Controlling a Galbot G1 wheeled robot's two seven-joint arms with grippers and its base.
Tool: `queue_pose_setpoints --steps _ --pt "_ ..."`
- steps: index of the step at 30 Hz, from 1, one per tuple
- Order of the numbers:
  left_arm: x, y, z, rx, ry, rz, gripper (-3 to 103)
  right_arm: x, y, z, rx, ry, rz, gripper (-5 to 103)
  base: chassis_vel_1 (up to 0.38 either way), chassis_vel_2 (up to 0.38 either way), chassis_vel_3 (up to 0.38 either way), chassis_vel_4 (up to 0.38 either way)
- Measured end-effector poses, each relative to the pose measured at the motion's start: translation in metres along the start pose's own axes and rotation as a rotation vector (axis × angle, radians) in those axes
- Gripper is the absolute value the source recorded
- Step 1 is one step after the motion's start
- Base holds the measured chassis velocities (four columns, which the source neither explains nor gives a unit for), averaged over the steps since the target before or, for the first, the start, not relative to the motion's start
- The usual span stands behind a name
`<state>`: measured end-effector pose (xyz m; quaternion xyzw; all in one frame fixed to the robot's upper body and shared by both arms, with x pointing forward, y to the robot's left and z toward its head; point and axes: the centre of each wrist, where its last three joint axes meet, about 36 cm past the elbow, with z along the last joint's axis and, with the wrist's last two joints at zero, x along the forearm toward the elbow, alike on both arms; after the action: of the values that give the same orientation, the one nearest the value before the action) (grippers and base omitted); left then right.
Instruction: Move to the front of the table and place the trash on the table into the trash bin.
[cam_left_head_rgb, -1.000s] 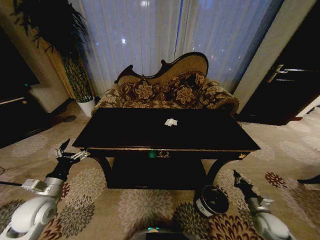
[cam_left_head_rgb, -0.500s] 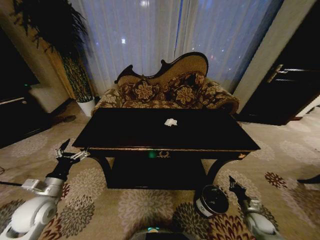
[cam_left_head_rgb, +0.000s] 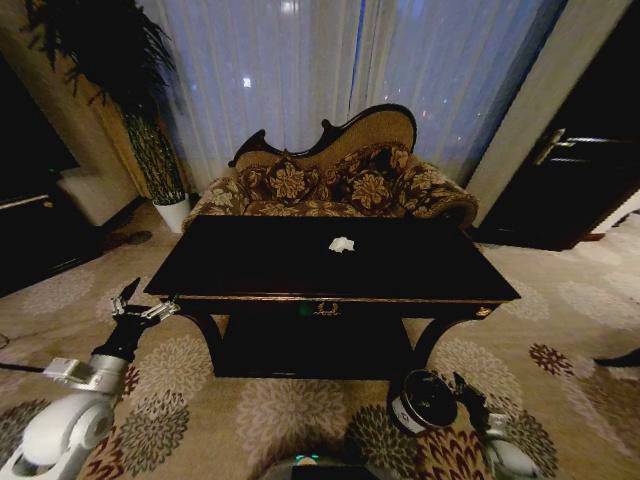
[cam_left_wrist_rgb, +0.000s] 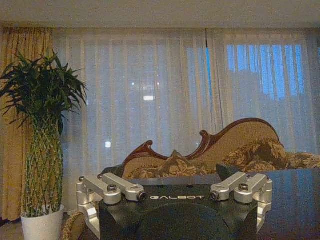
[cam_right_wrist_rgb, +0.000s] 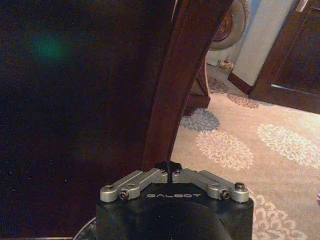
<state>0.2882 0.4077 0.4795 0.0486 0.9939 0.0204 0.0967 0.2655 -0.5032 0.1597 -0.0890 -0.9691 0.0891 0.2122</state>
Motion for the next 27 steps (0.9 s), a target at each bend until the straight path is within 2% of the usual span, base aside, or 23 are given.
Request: queue_pose_setpoints --steps 6,20,21,23,24,26,27 --pt "0.000 0.000 0.000 0.000 0.000 0.000 100 -0.025 0.010 -0.006 0.023 -0.009 -0.015 0 0.000 0.000 0.000 0.000" --pt "0.000 0.000 0.000 0.000 0.000 0.000 100 -0.028 0.025 0.003 0.022 0.018 -0.018 -1 0.000 0.000 0.000 0.000" --pt "0.000 0.000 0.000 0.000 0.000 0.000 100 -0.028 0.025 0.003 0.021 0.020 -0.018 4 0.000 0.000 0.000 0.000" --pt "0.000 0.000 0.000 0.000 0.000 0.000 100 -0.028 0.026 0.003 0.021 0.022 -0.017 4 0.000 0.000 0.000 0.000" --pt "0.000 0.000 0.000 0.000 0.000 0.000 100 -0.029 0.027 0.003 0.021 0.024 -0.011 15 0.000 0.000 0.000 0.000" --pt "0.000 0.000 0.000 0.000 0.000 0.000 100 -0.029 0.027 0.003 0.020 0.025 -0.009 15 0.000 0.000 0.000 0.000" --pt "0.000 0.000 0.000 0.000 0.000 0.000 100 -0.029 0.028 0.003 0.019 0.026 -0.006 25 0.000 0.000 0.000 0.000"
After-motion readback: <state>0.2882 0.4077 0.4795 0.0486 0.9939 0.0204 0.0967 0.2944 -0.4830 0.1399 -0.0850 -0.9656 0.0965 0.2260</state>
